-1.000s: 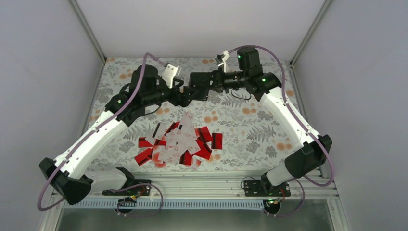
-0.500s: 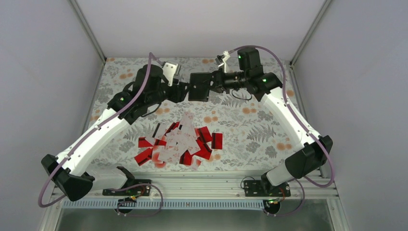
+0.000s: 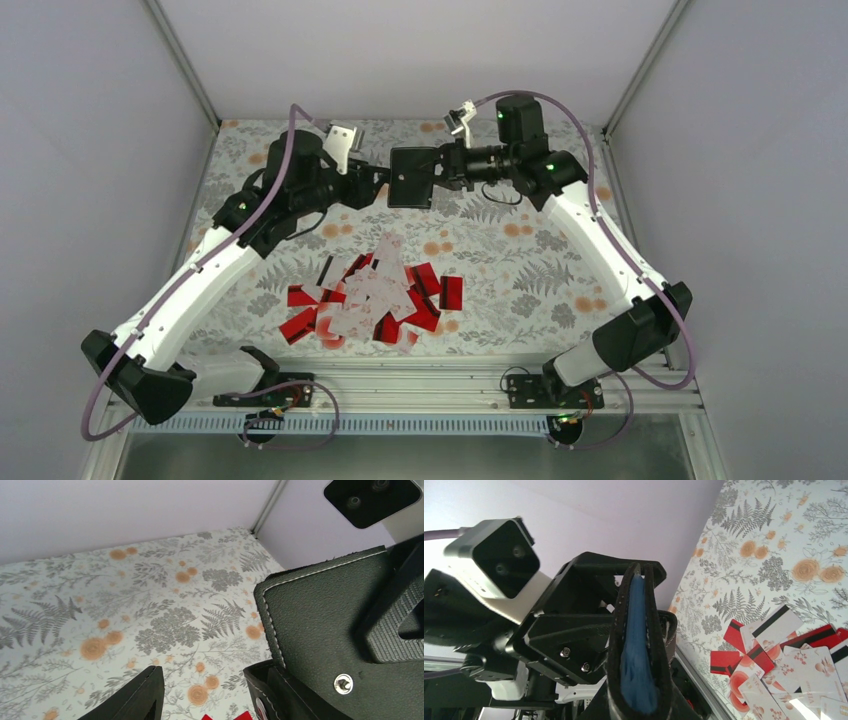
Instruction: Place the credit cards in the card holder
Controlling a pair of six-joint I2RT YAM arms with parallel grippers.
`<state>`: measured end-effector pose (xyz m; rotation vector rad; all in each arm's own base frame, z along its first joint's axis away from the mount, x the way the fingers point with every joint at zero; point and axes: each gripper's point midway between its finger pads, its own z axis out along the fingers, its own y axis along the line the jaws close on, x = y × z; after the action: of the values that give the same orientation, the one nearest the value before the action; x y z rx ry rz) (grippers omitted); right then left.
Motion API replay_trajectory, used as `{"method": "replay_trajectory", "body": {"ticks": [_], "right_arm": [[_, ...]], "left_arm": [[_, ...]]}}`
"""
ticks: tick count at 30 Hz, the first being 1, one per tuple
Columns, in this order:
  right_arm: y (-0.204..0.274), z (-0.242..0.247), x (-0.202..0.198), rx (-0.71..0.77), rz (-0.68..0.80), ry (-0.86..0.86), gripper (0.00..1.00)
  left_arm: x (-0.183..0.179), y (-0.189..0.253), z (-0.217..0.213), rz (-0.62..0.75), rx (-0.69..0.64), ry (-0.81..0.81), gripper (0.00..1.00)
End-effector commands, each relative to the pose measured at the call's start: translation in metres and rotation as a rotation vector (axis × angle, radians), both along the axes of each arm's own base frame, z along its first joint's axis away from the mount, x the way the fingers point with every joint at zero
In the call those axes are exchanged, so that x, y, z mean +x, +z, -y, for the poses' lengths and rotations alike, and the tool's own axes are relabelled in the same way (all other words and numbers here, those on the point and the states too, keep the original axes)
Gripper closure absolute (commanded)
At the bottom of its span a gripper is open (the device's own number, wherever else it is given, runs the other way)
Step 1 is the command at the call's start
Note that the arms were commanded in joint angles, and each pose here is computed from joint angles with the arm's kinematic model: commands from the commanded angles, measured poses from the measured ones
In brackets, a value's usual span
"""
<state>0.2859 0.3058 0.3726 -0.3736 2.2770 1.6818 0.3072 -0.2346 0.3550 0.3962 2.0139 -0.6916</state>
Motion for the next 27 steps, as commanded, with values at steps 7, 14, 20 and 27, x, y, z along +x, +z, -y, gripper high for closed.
{"method": "replay_trajectory", "body": {"ticks": [7,14,20,27], "right_arm": [[0.071,0.005,-0.024,0.174,0.165,0.111,0.96],[0.092,0.004,-0.031,0.218,0.204,0.166,0.96],[0.107,0.003,-0.037,0.253,0.249,0.213,0.96],[0.113,0.002,-0.039,0.267,0.272,0.257,0.96]], "left_arm": [[-0.018,0.035,-0.001,-0.017,-0.269,-0.155,0.48],[-0.034,0.065,0.006,0.007,-0.391,-0.322,0.48],[-0.044,0.073,0.022,-0.014,-0.418,-0.472,0.48],[-0.061,0.086,0.032,-0.014,-0.465,-0.625,0.48]]}}
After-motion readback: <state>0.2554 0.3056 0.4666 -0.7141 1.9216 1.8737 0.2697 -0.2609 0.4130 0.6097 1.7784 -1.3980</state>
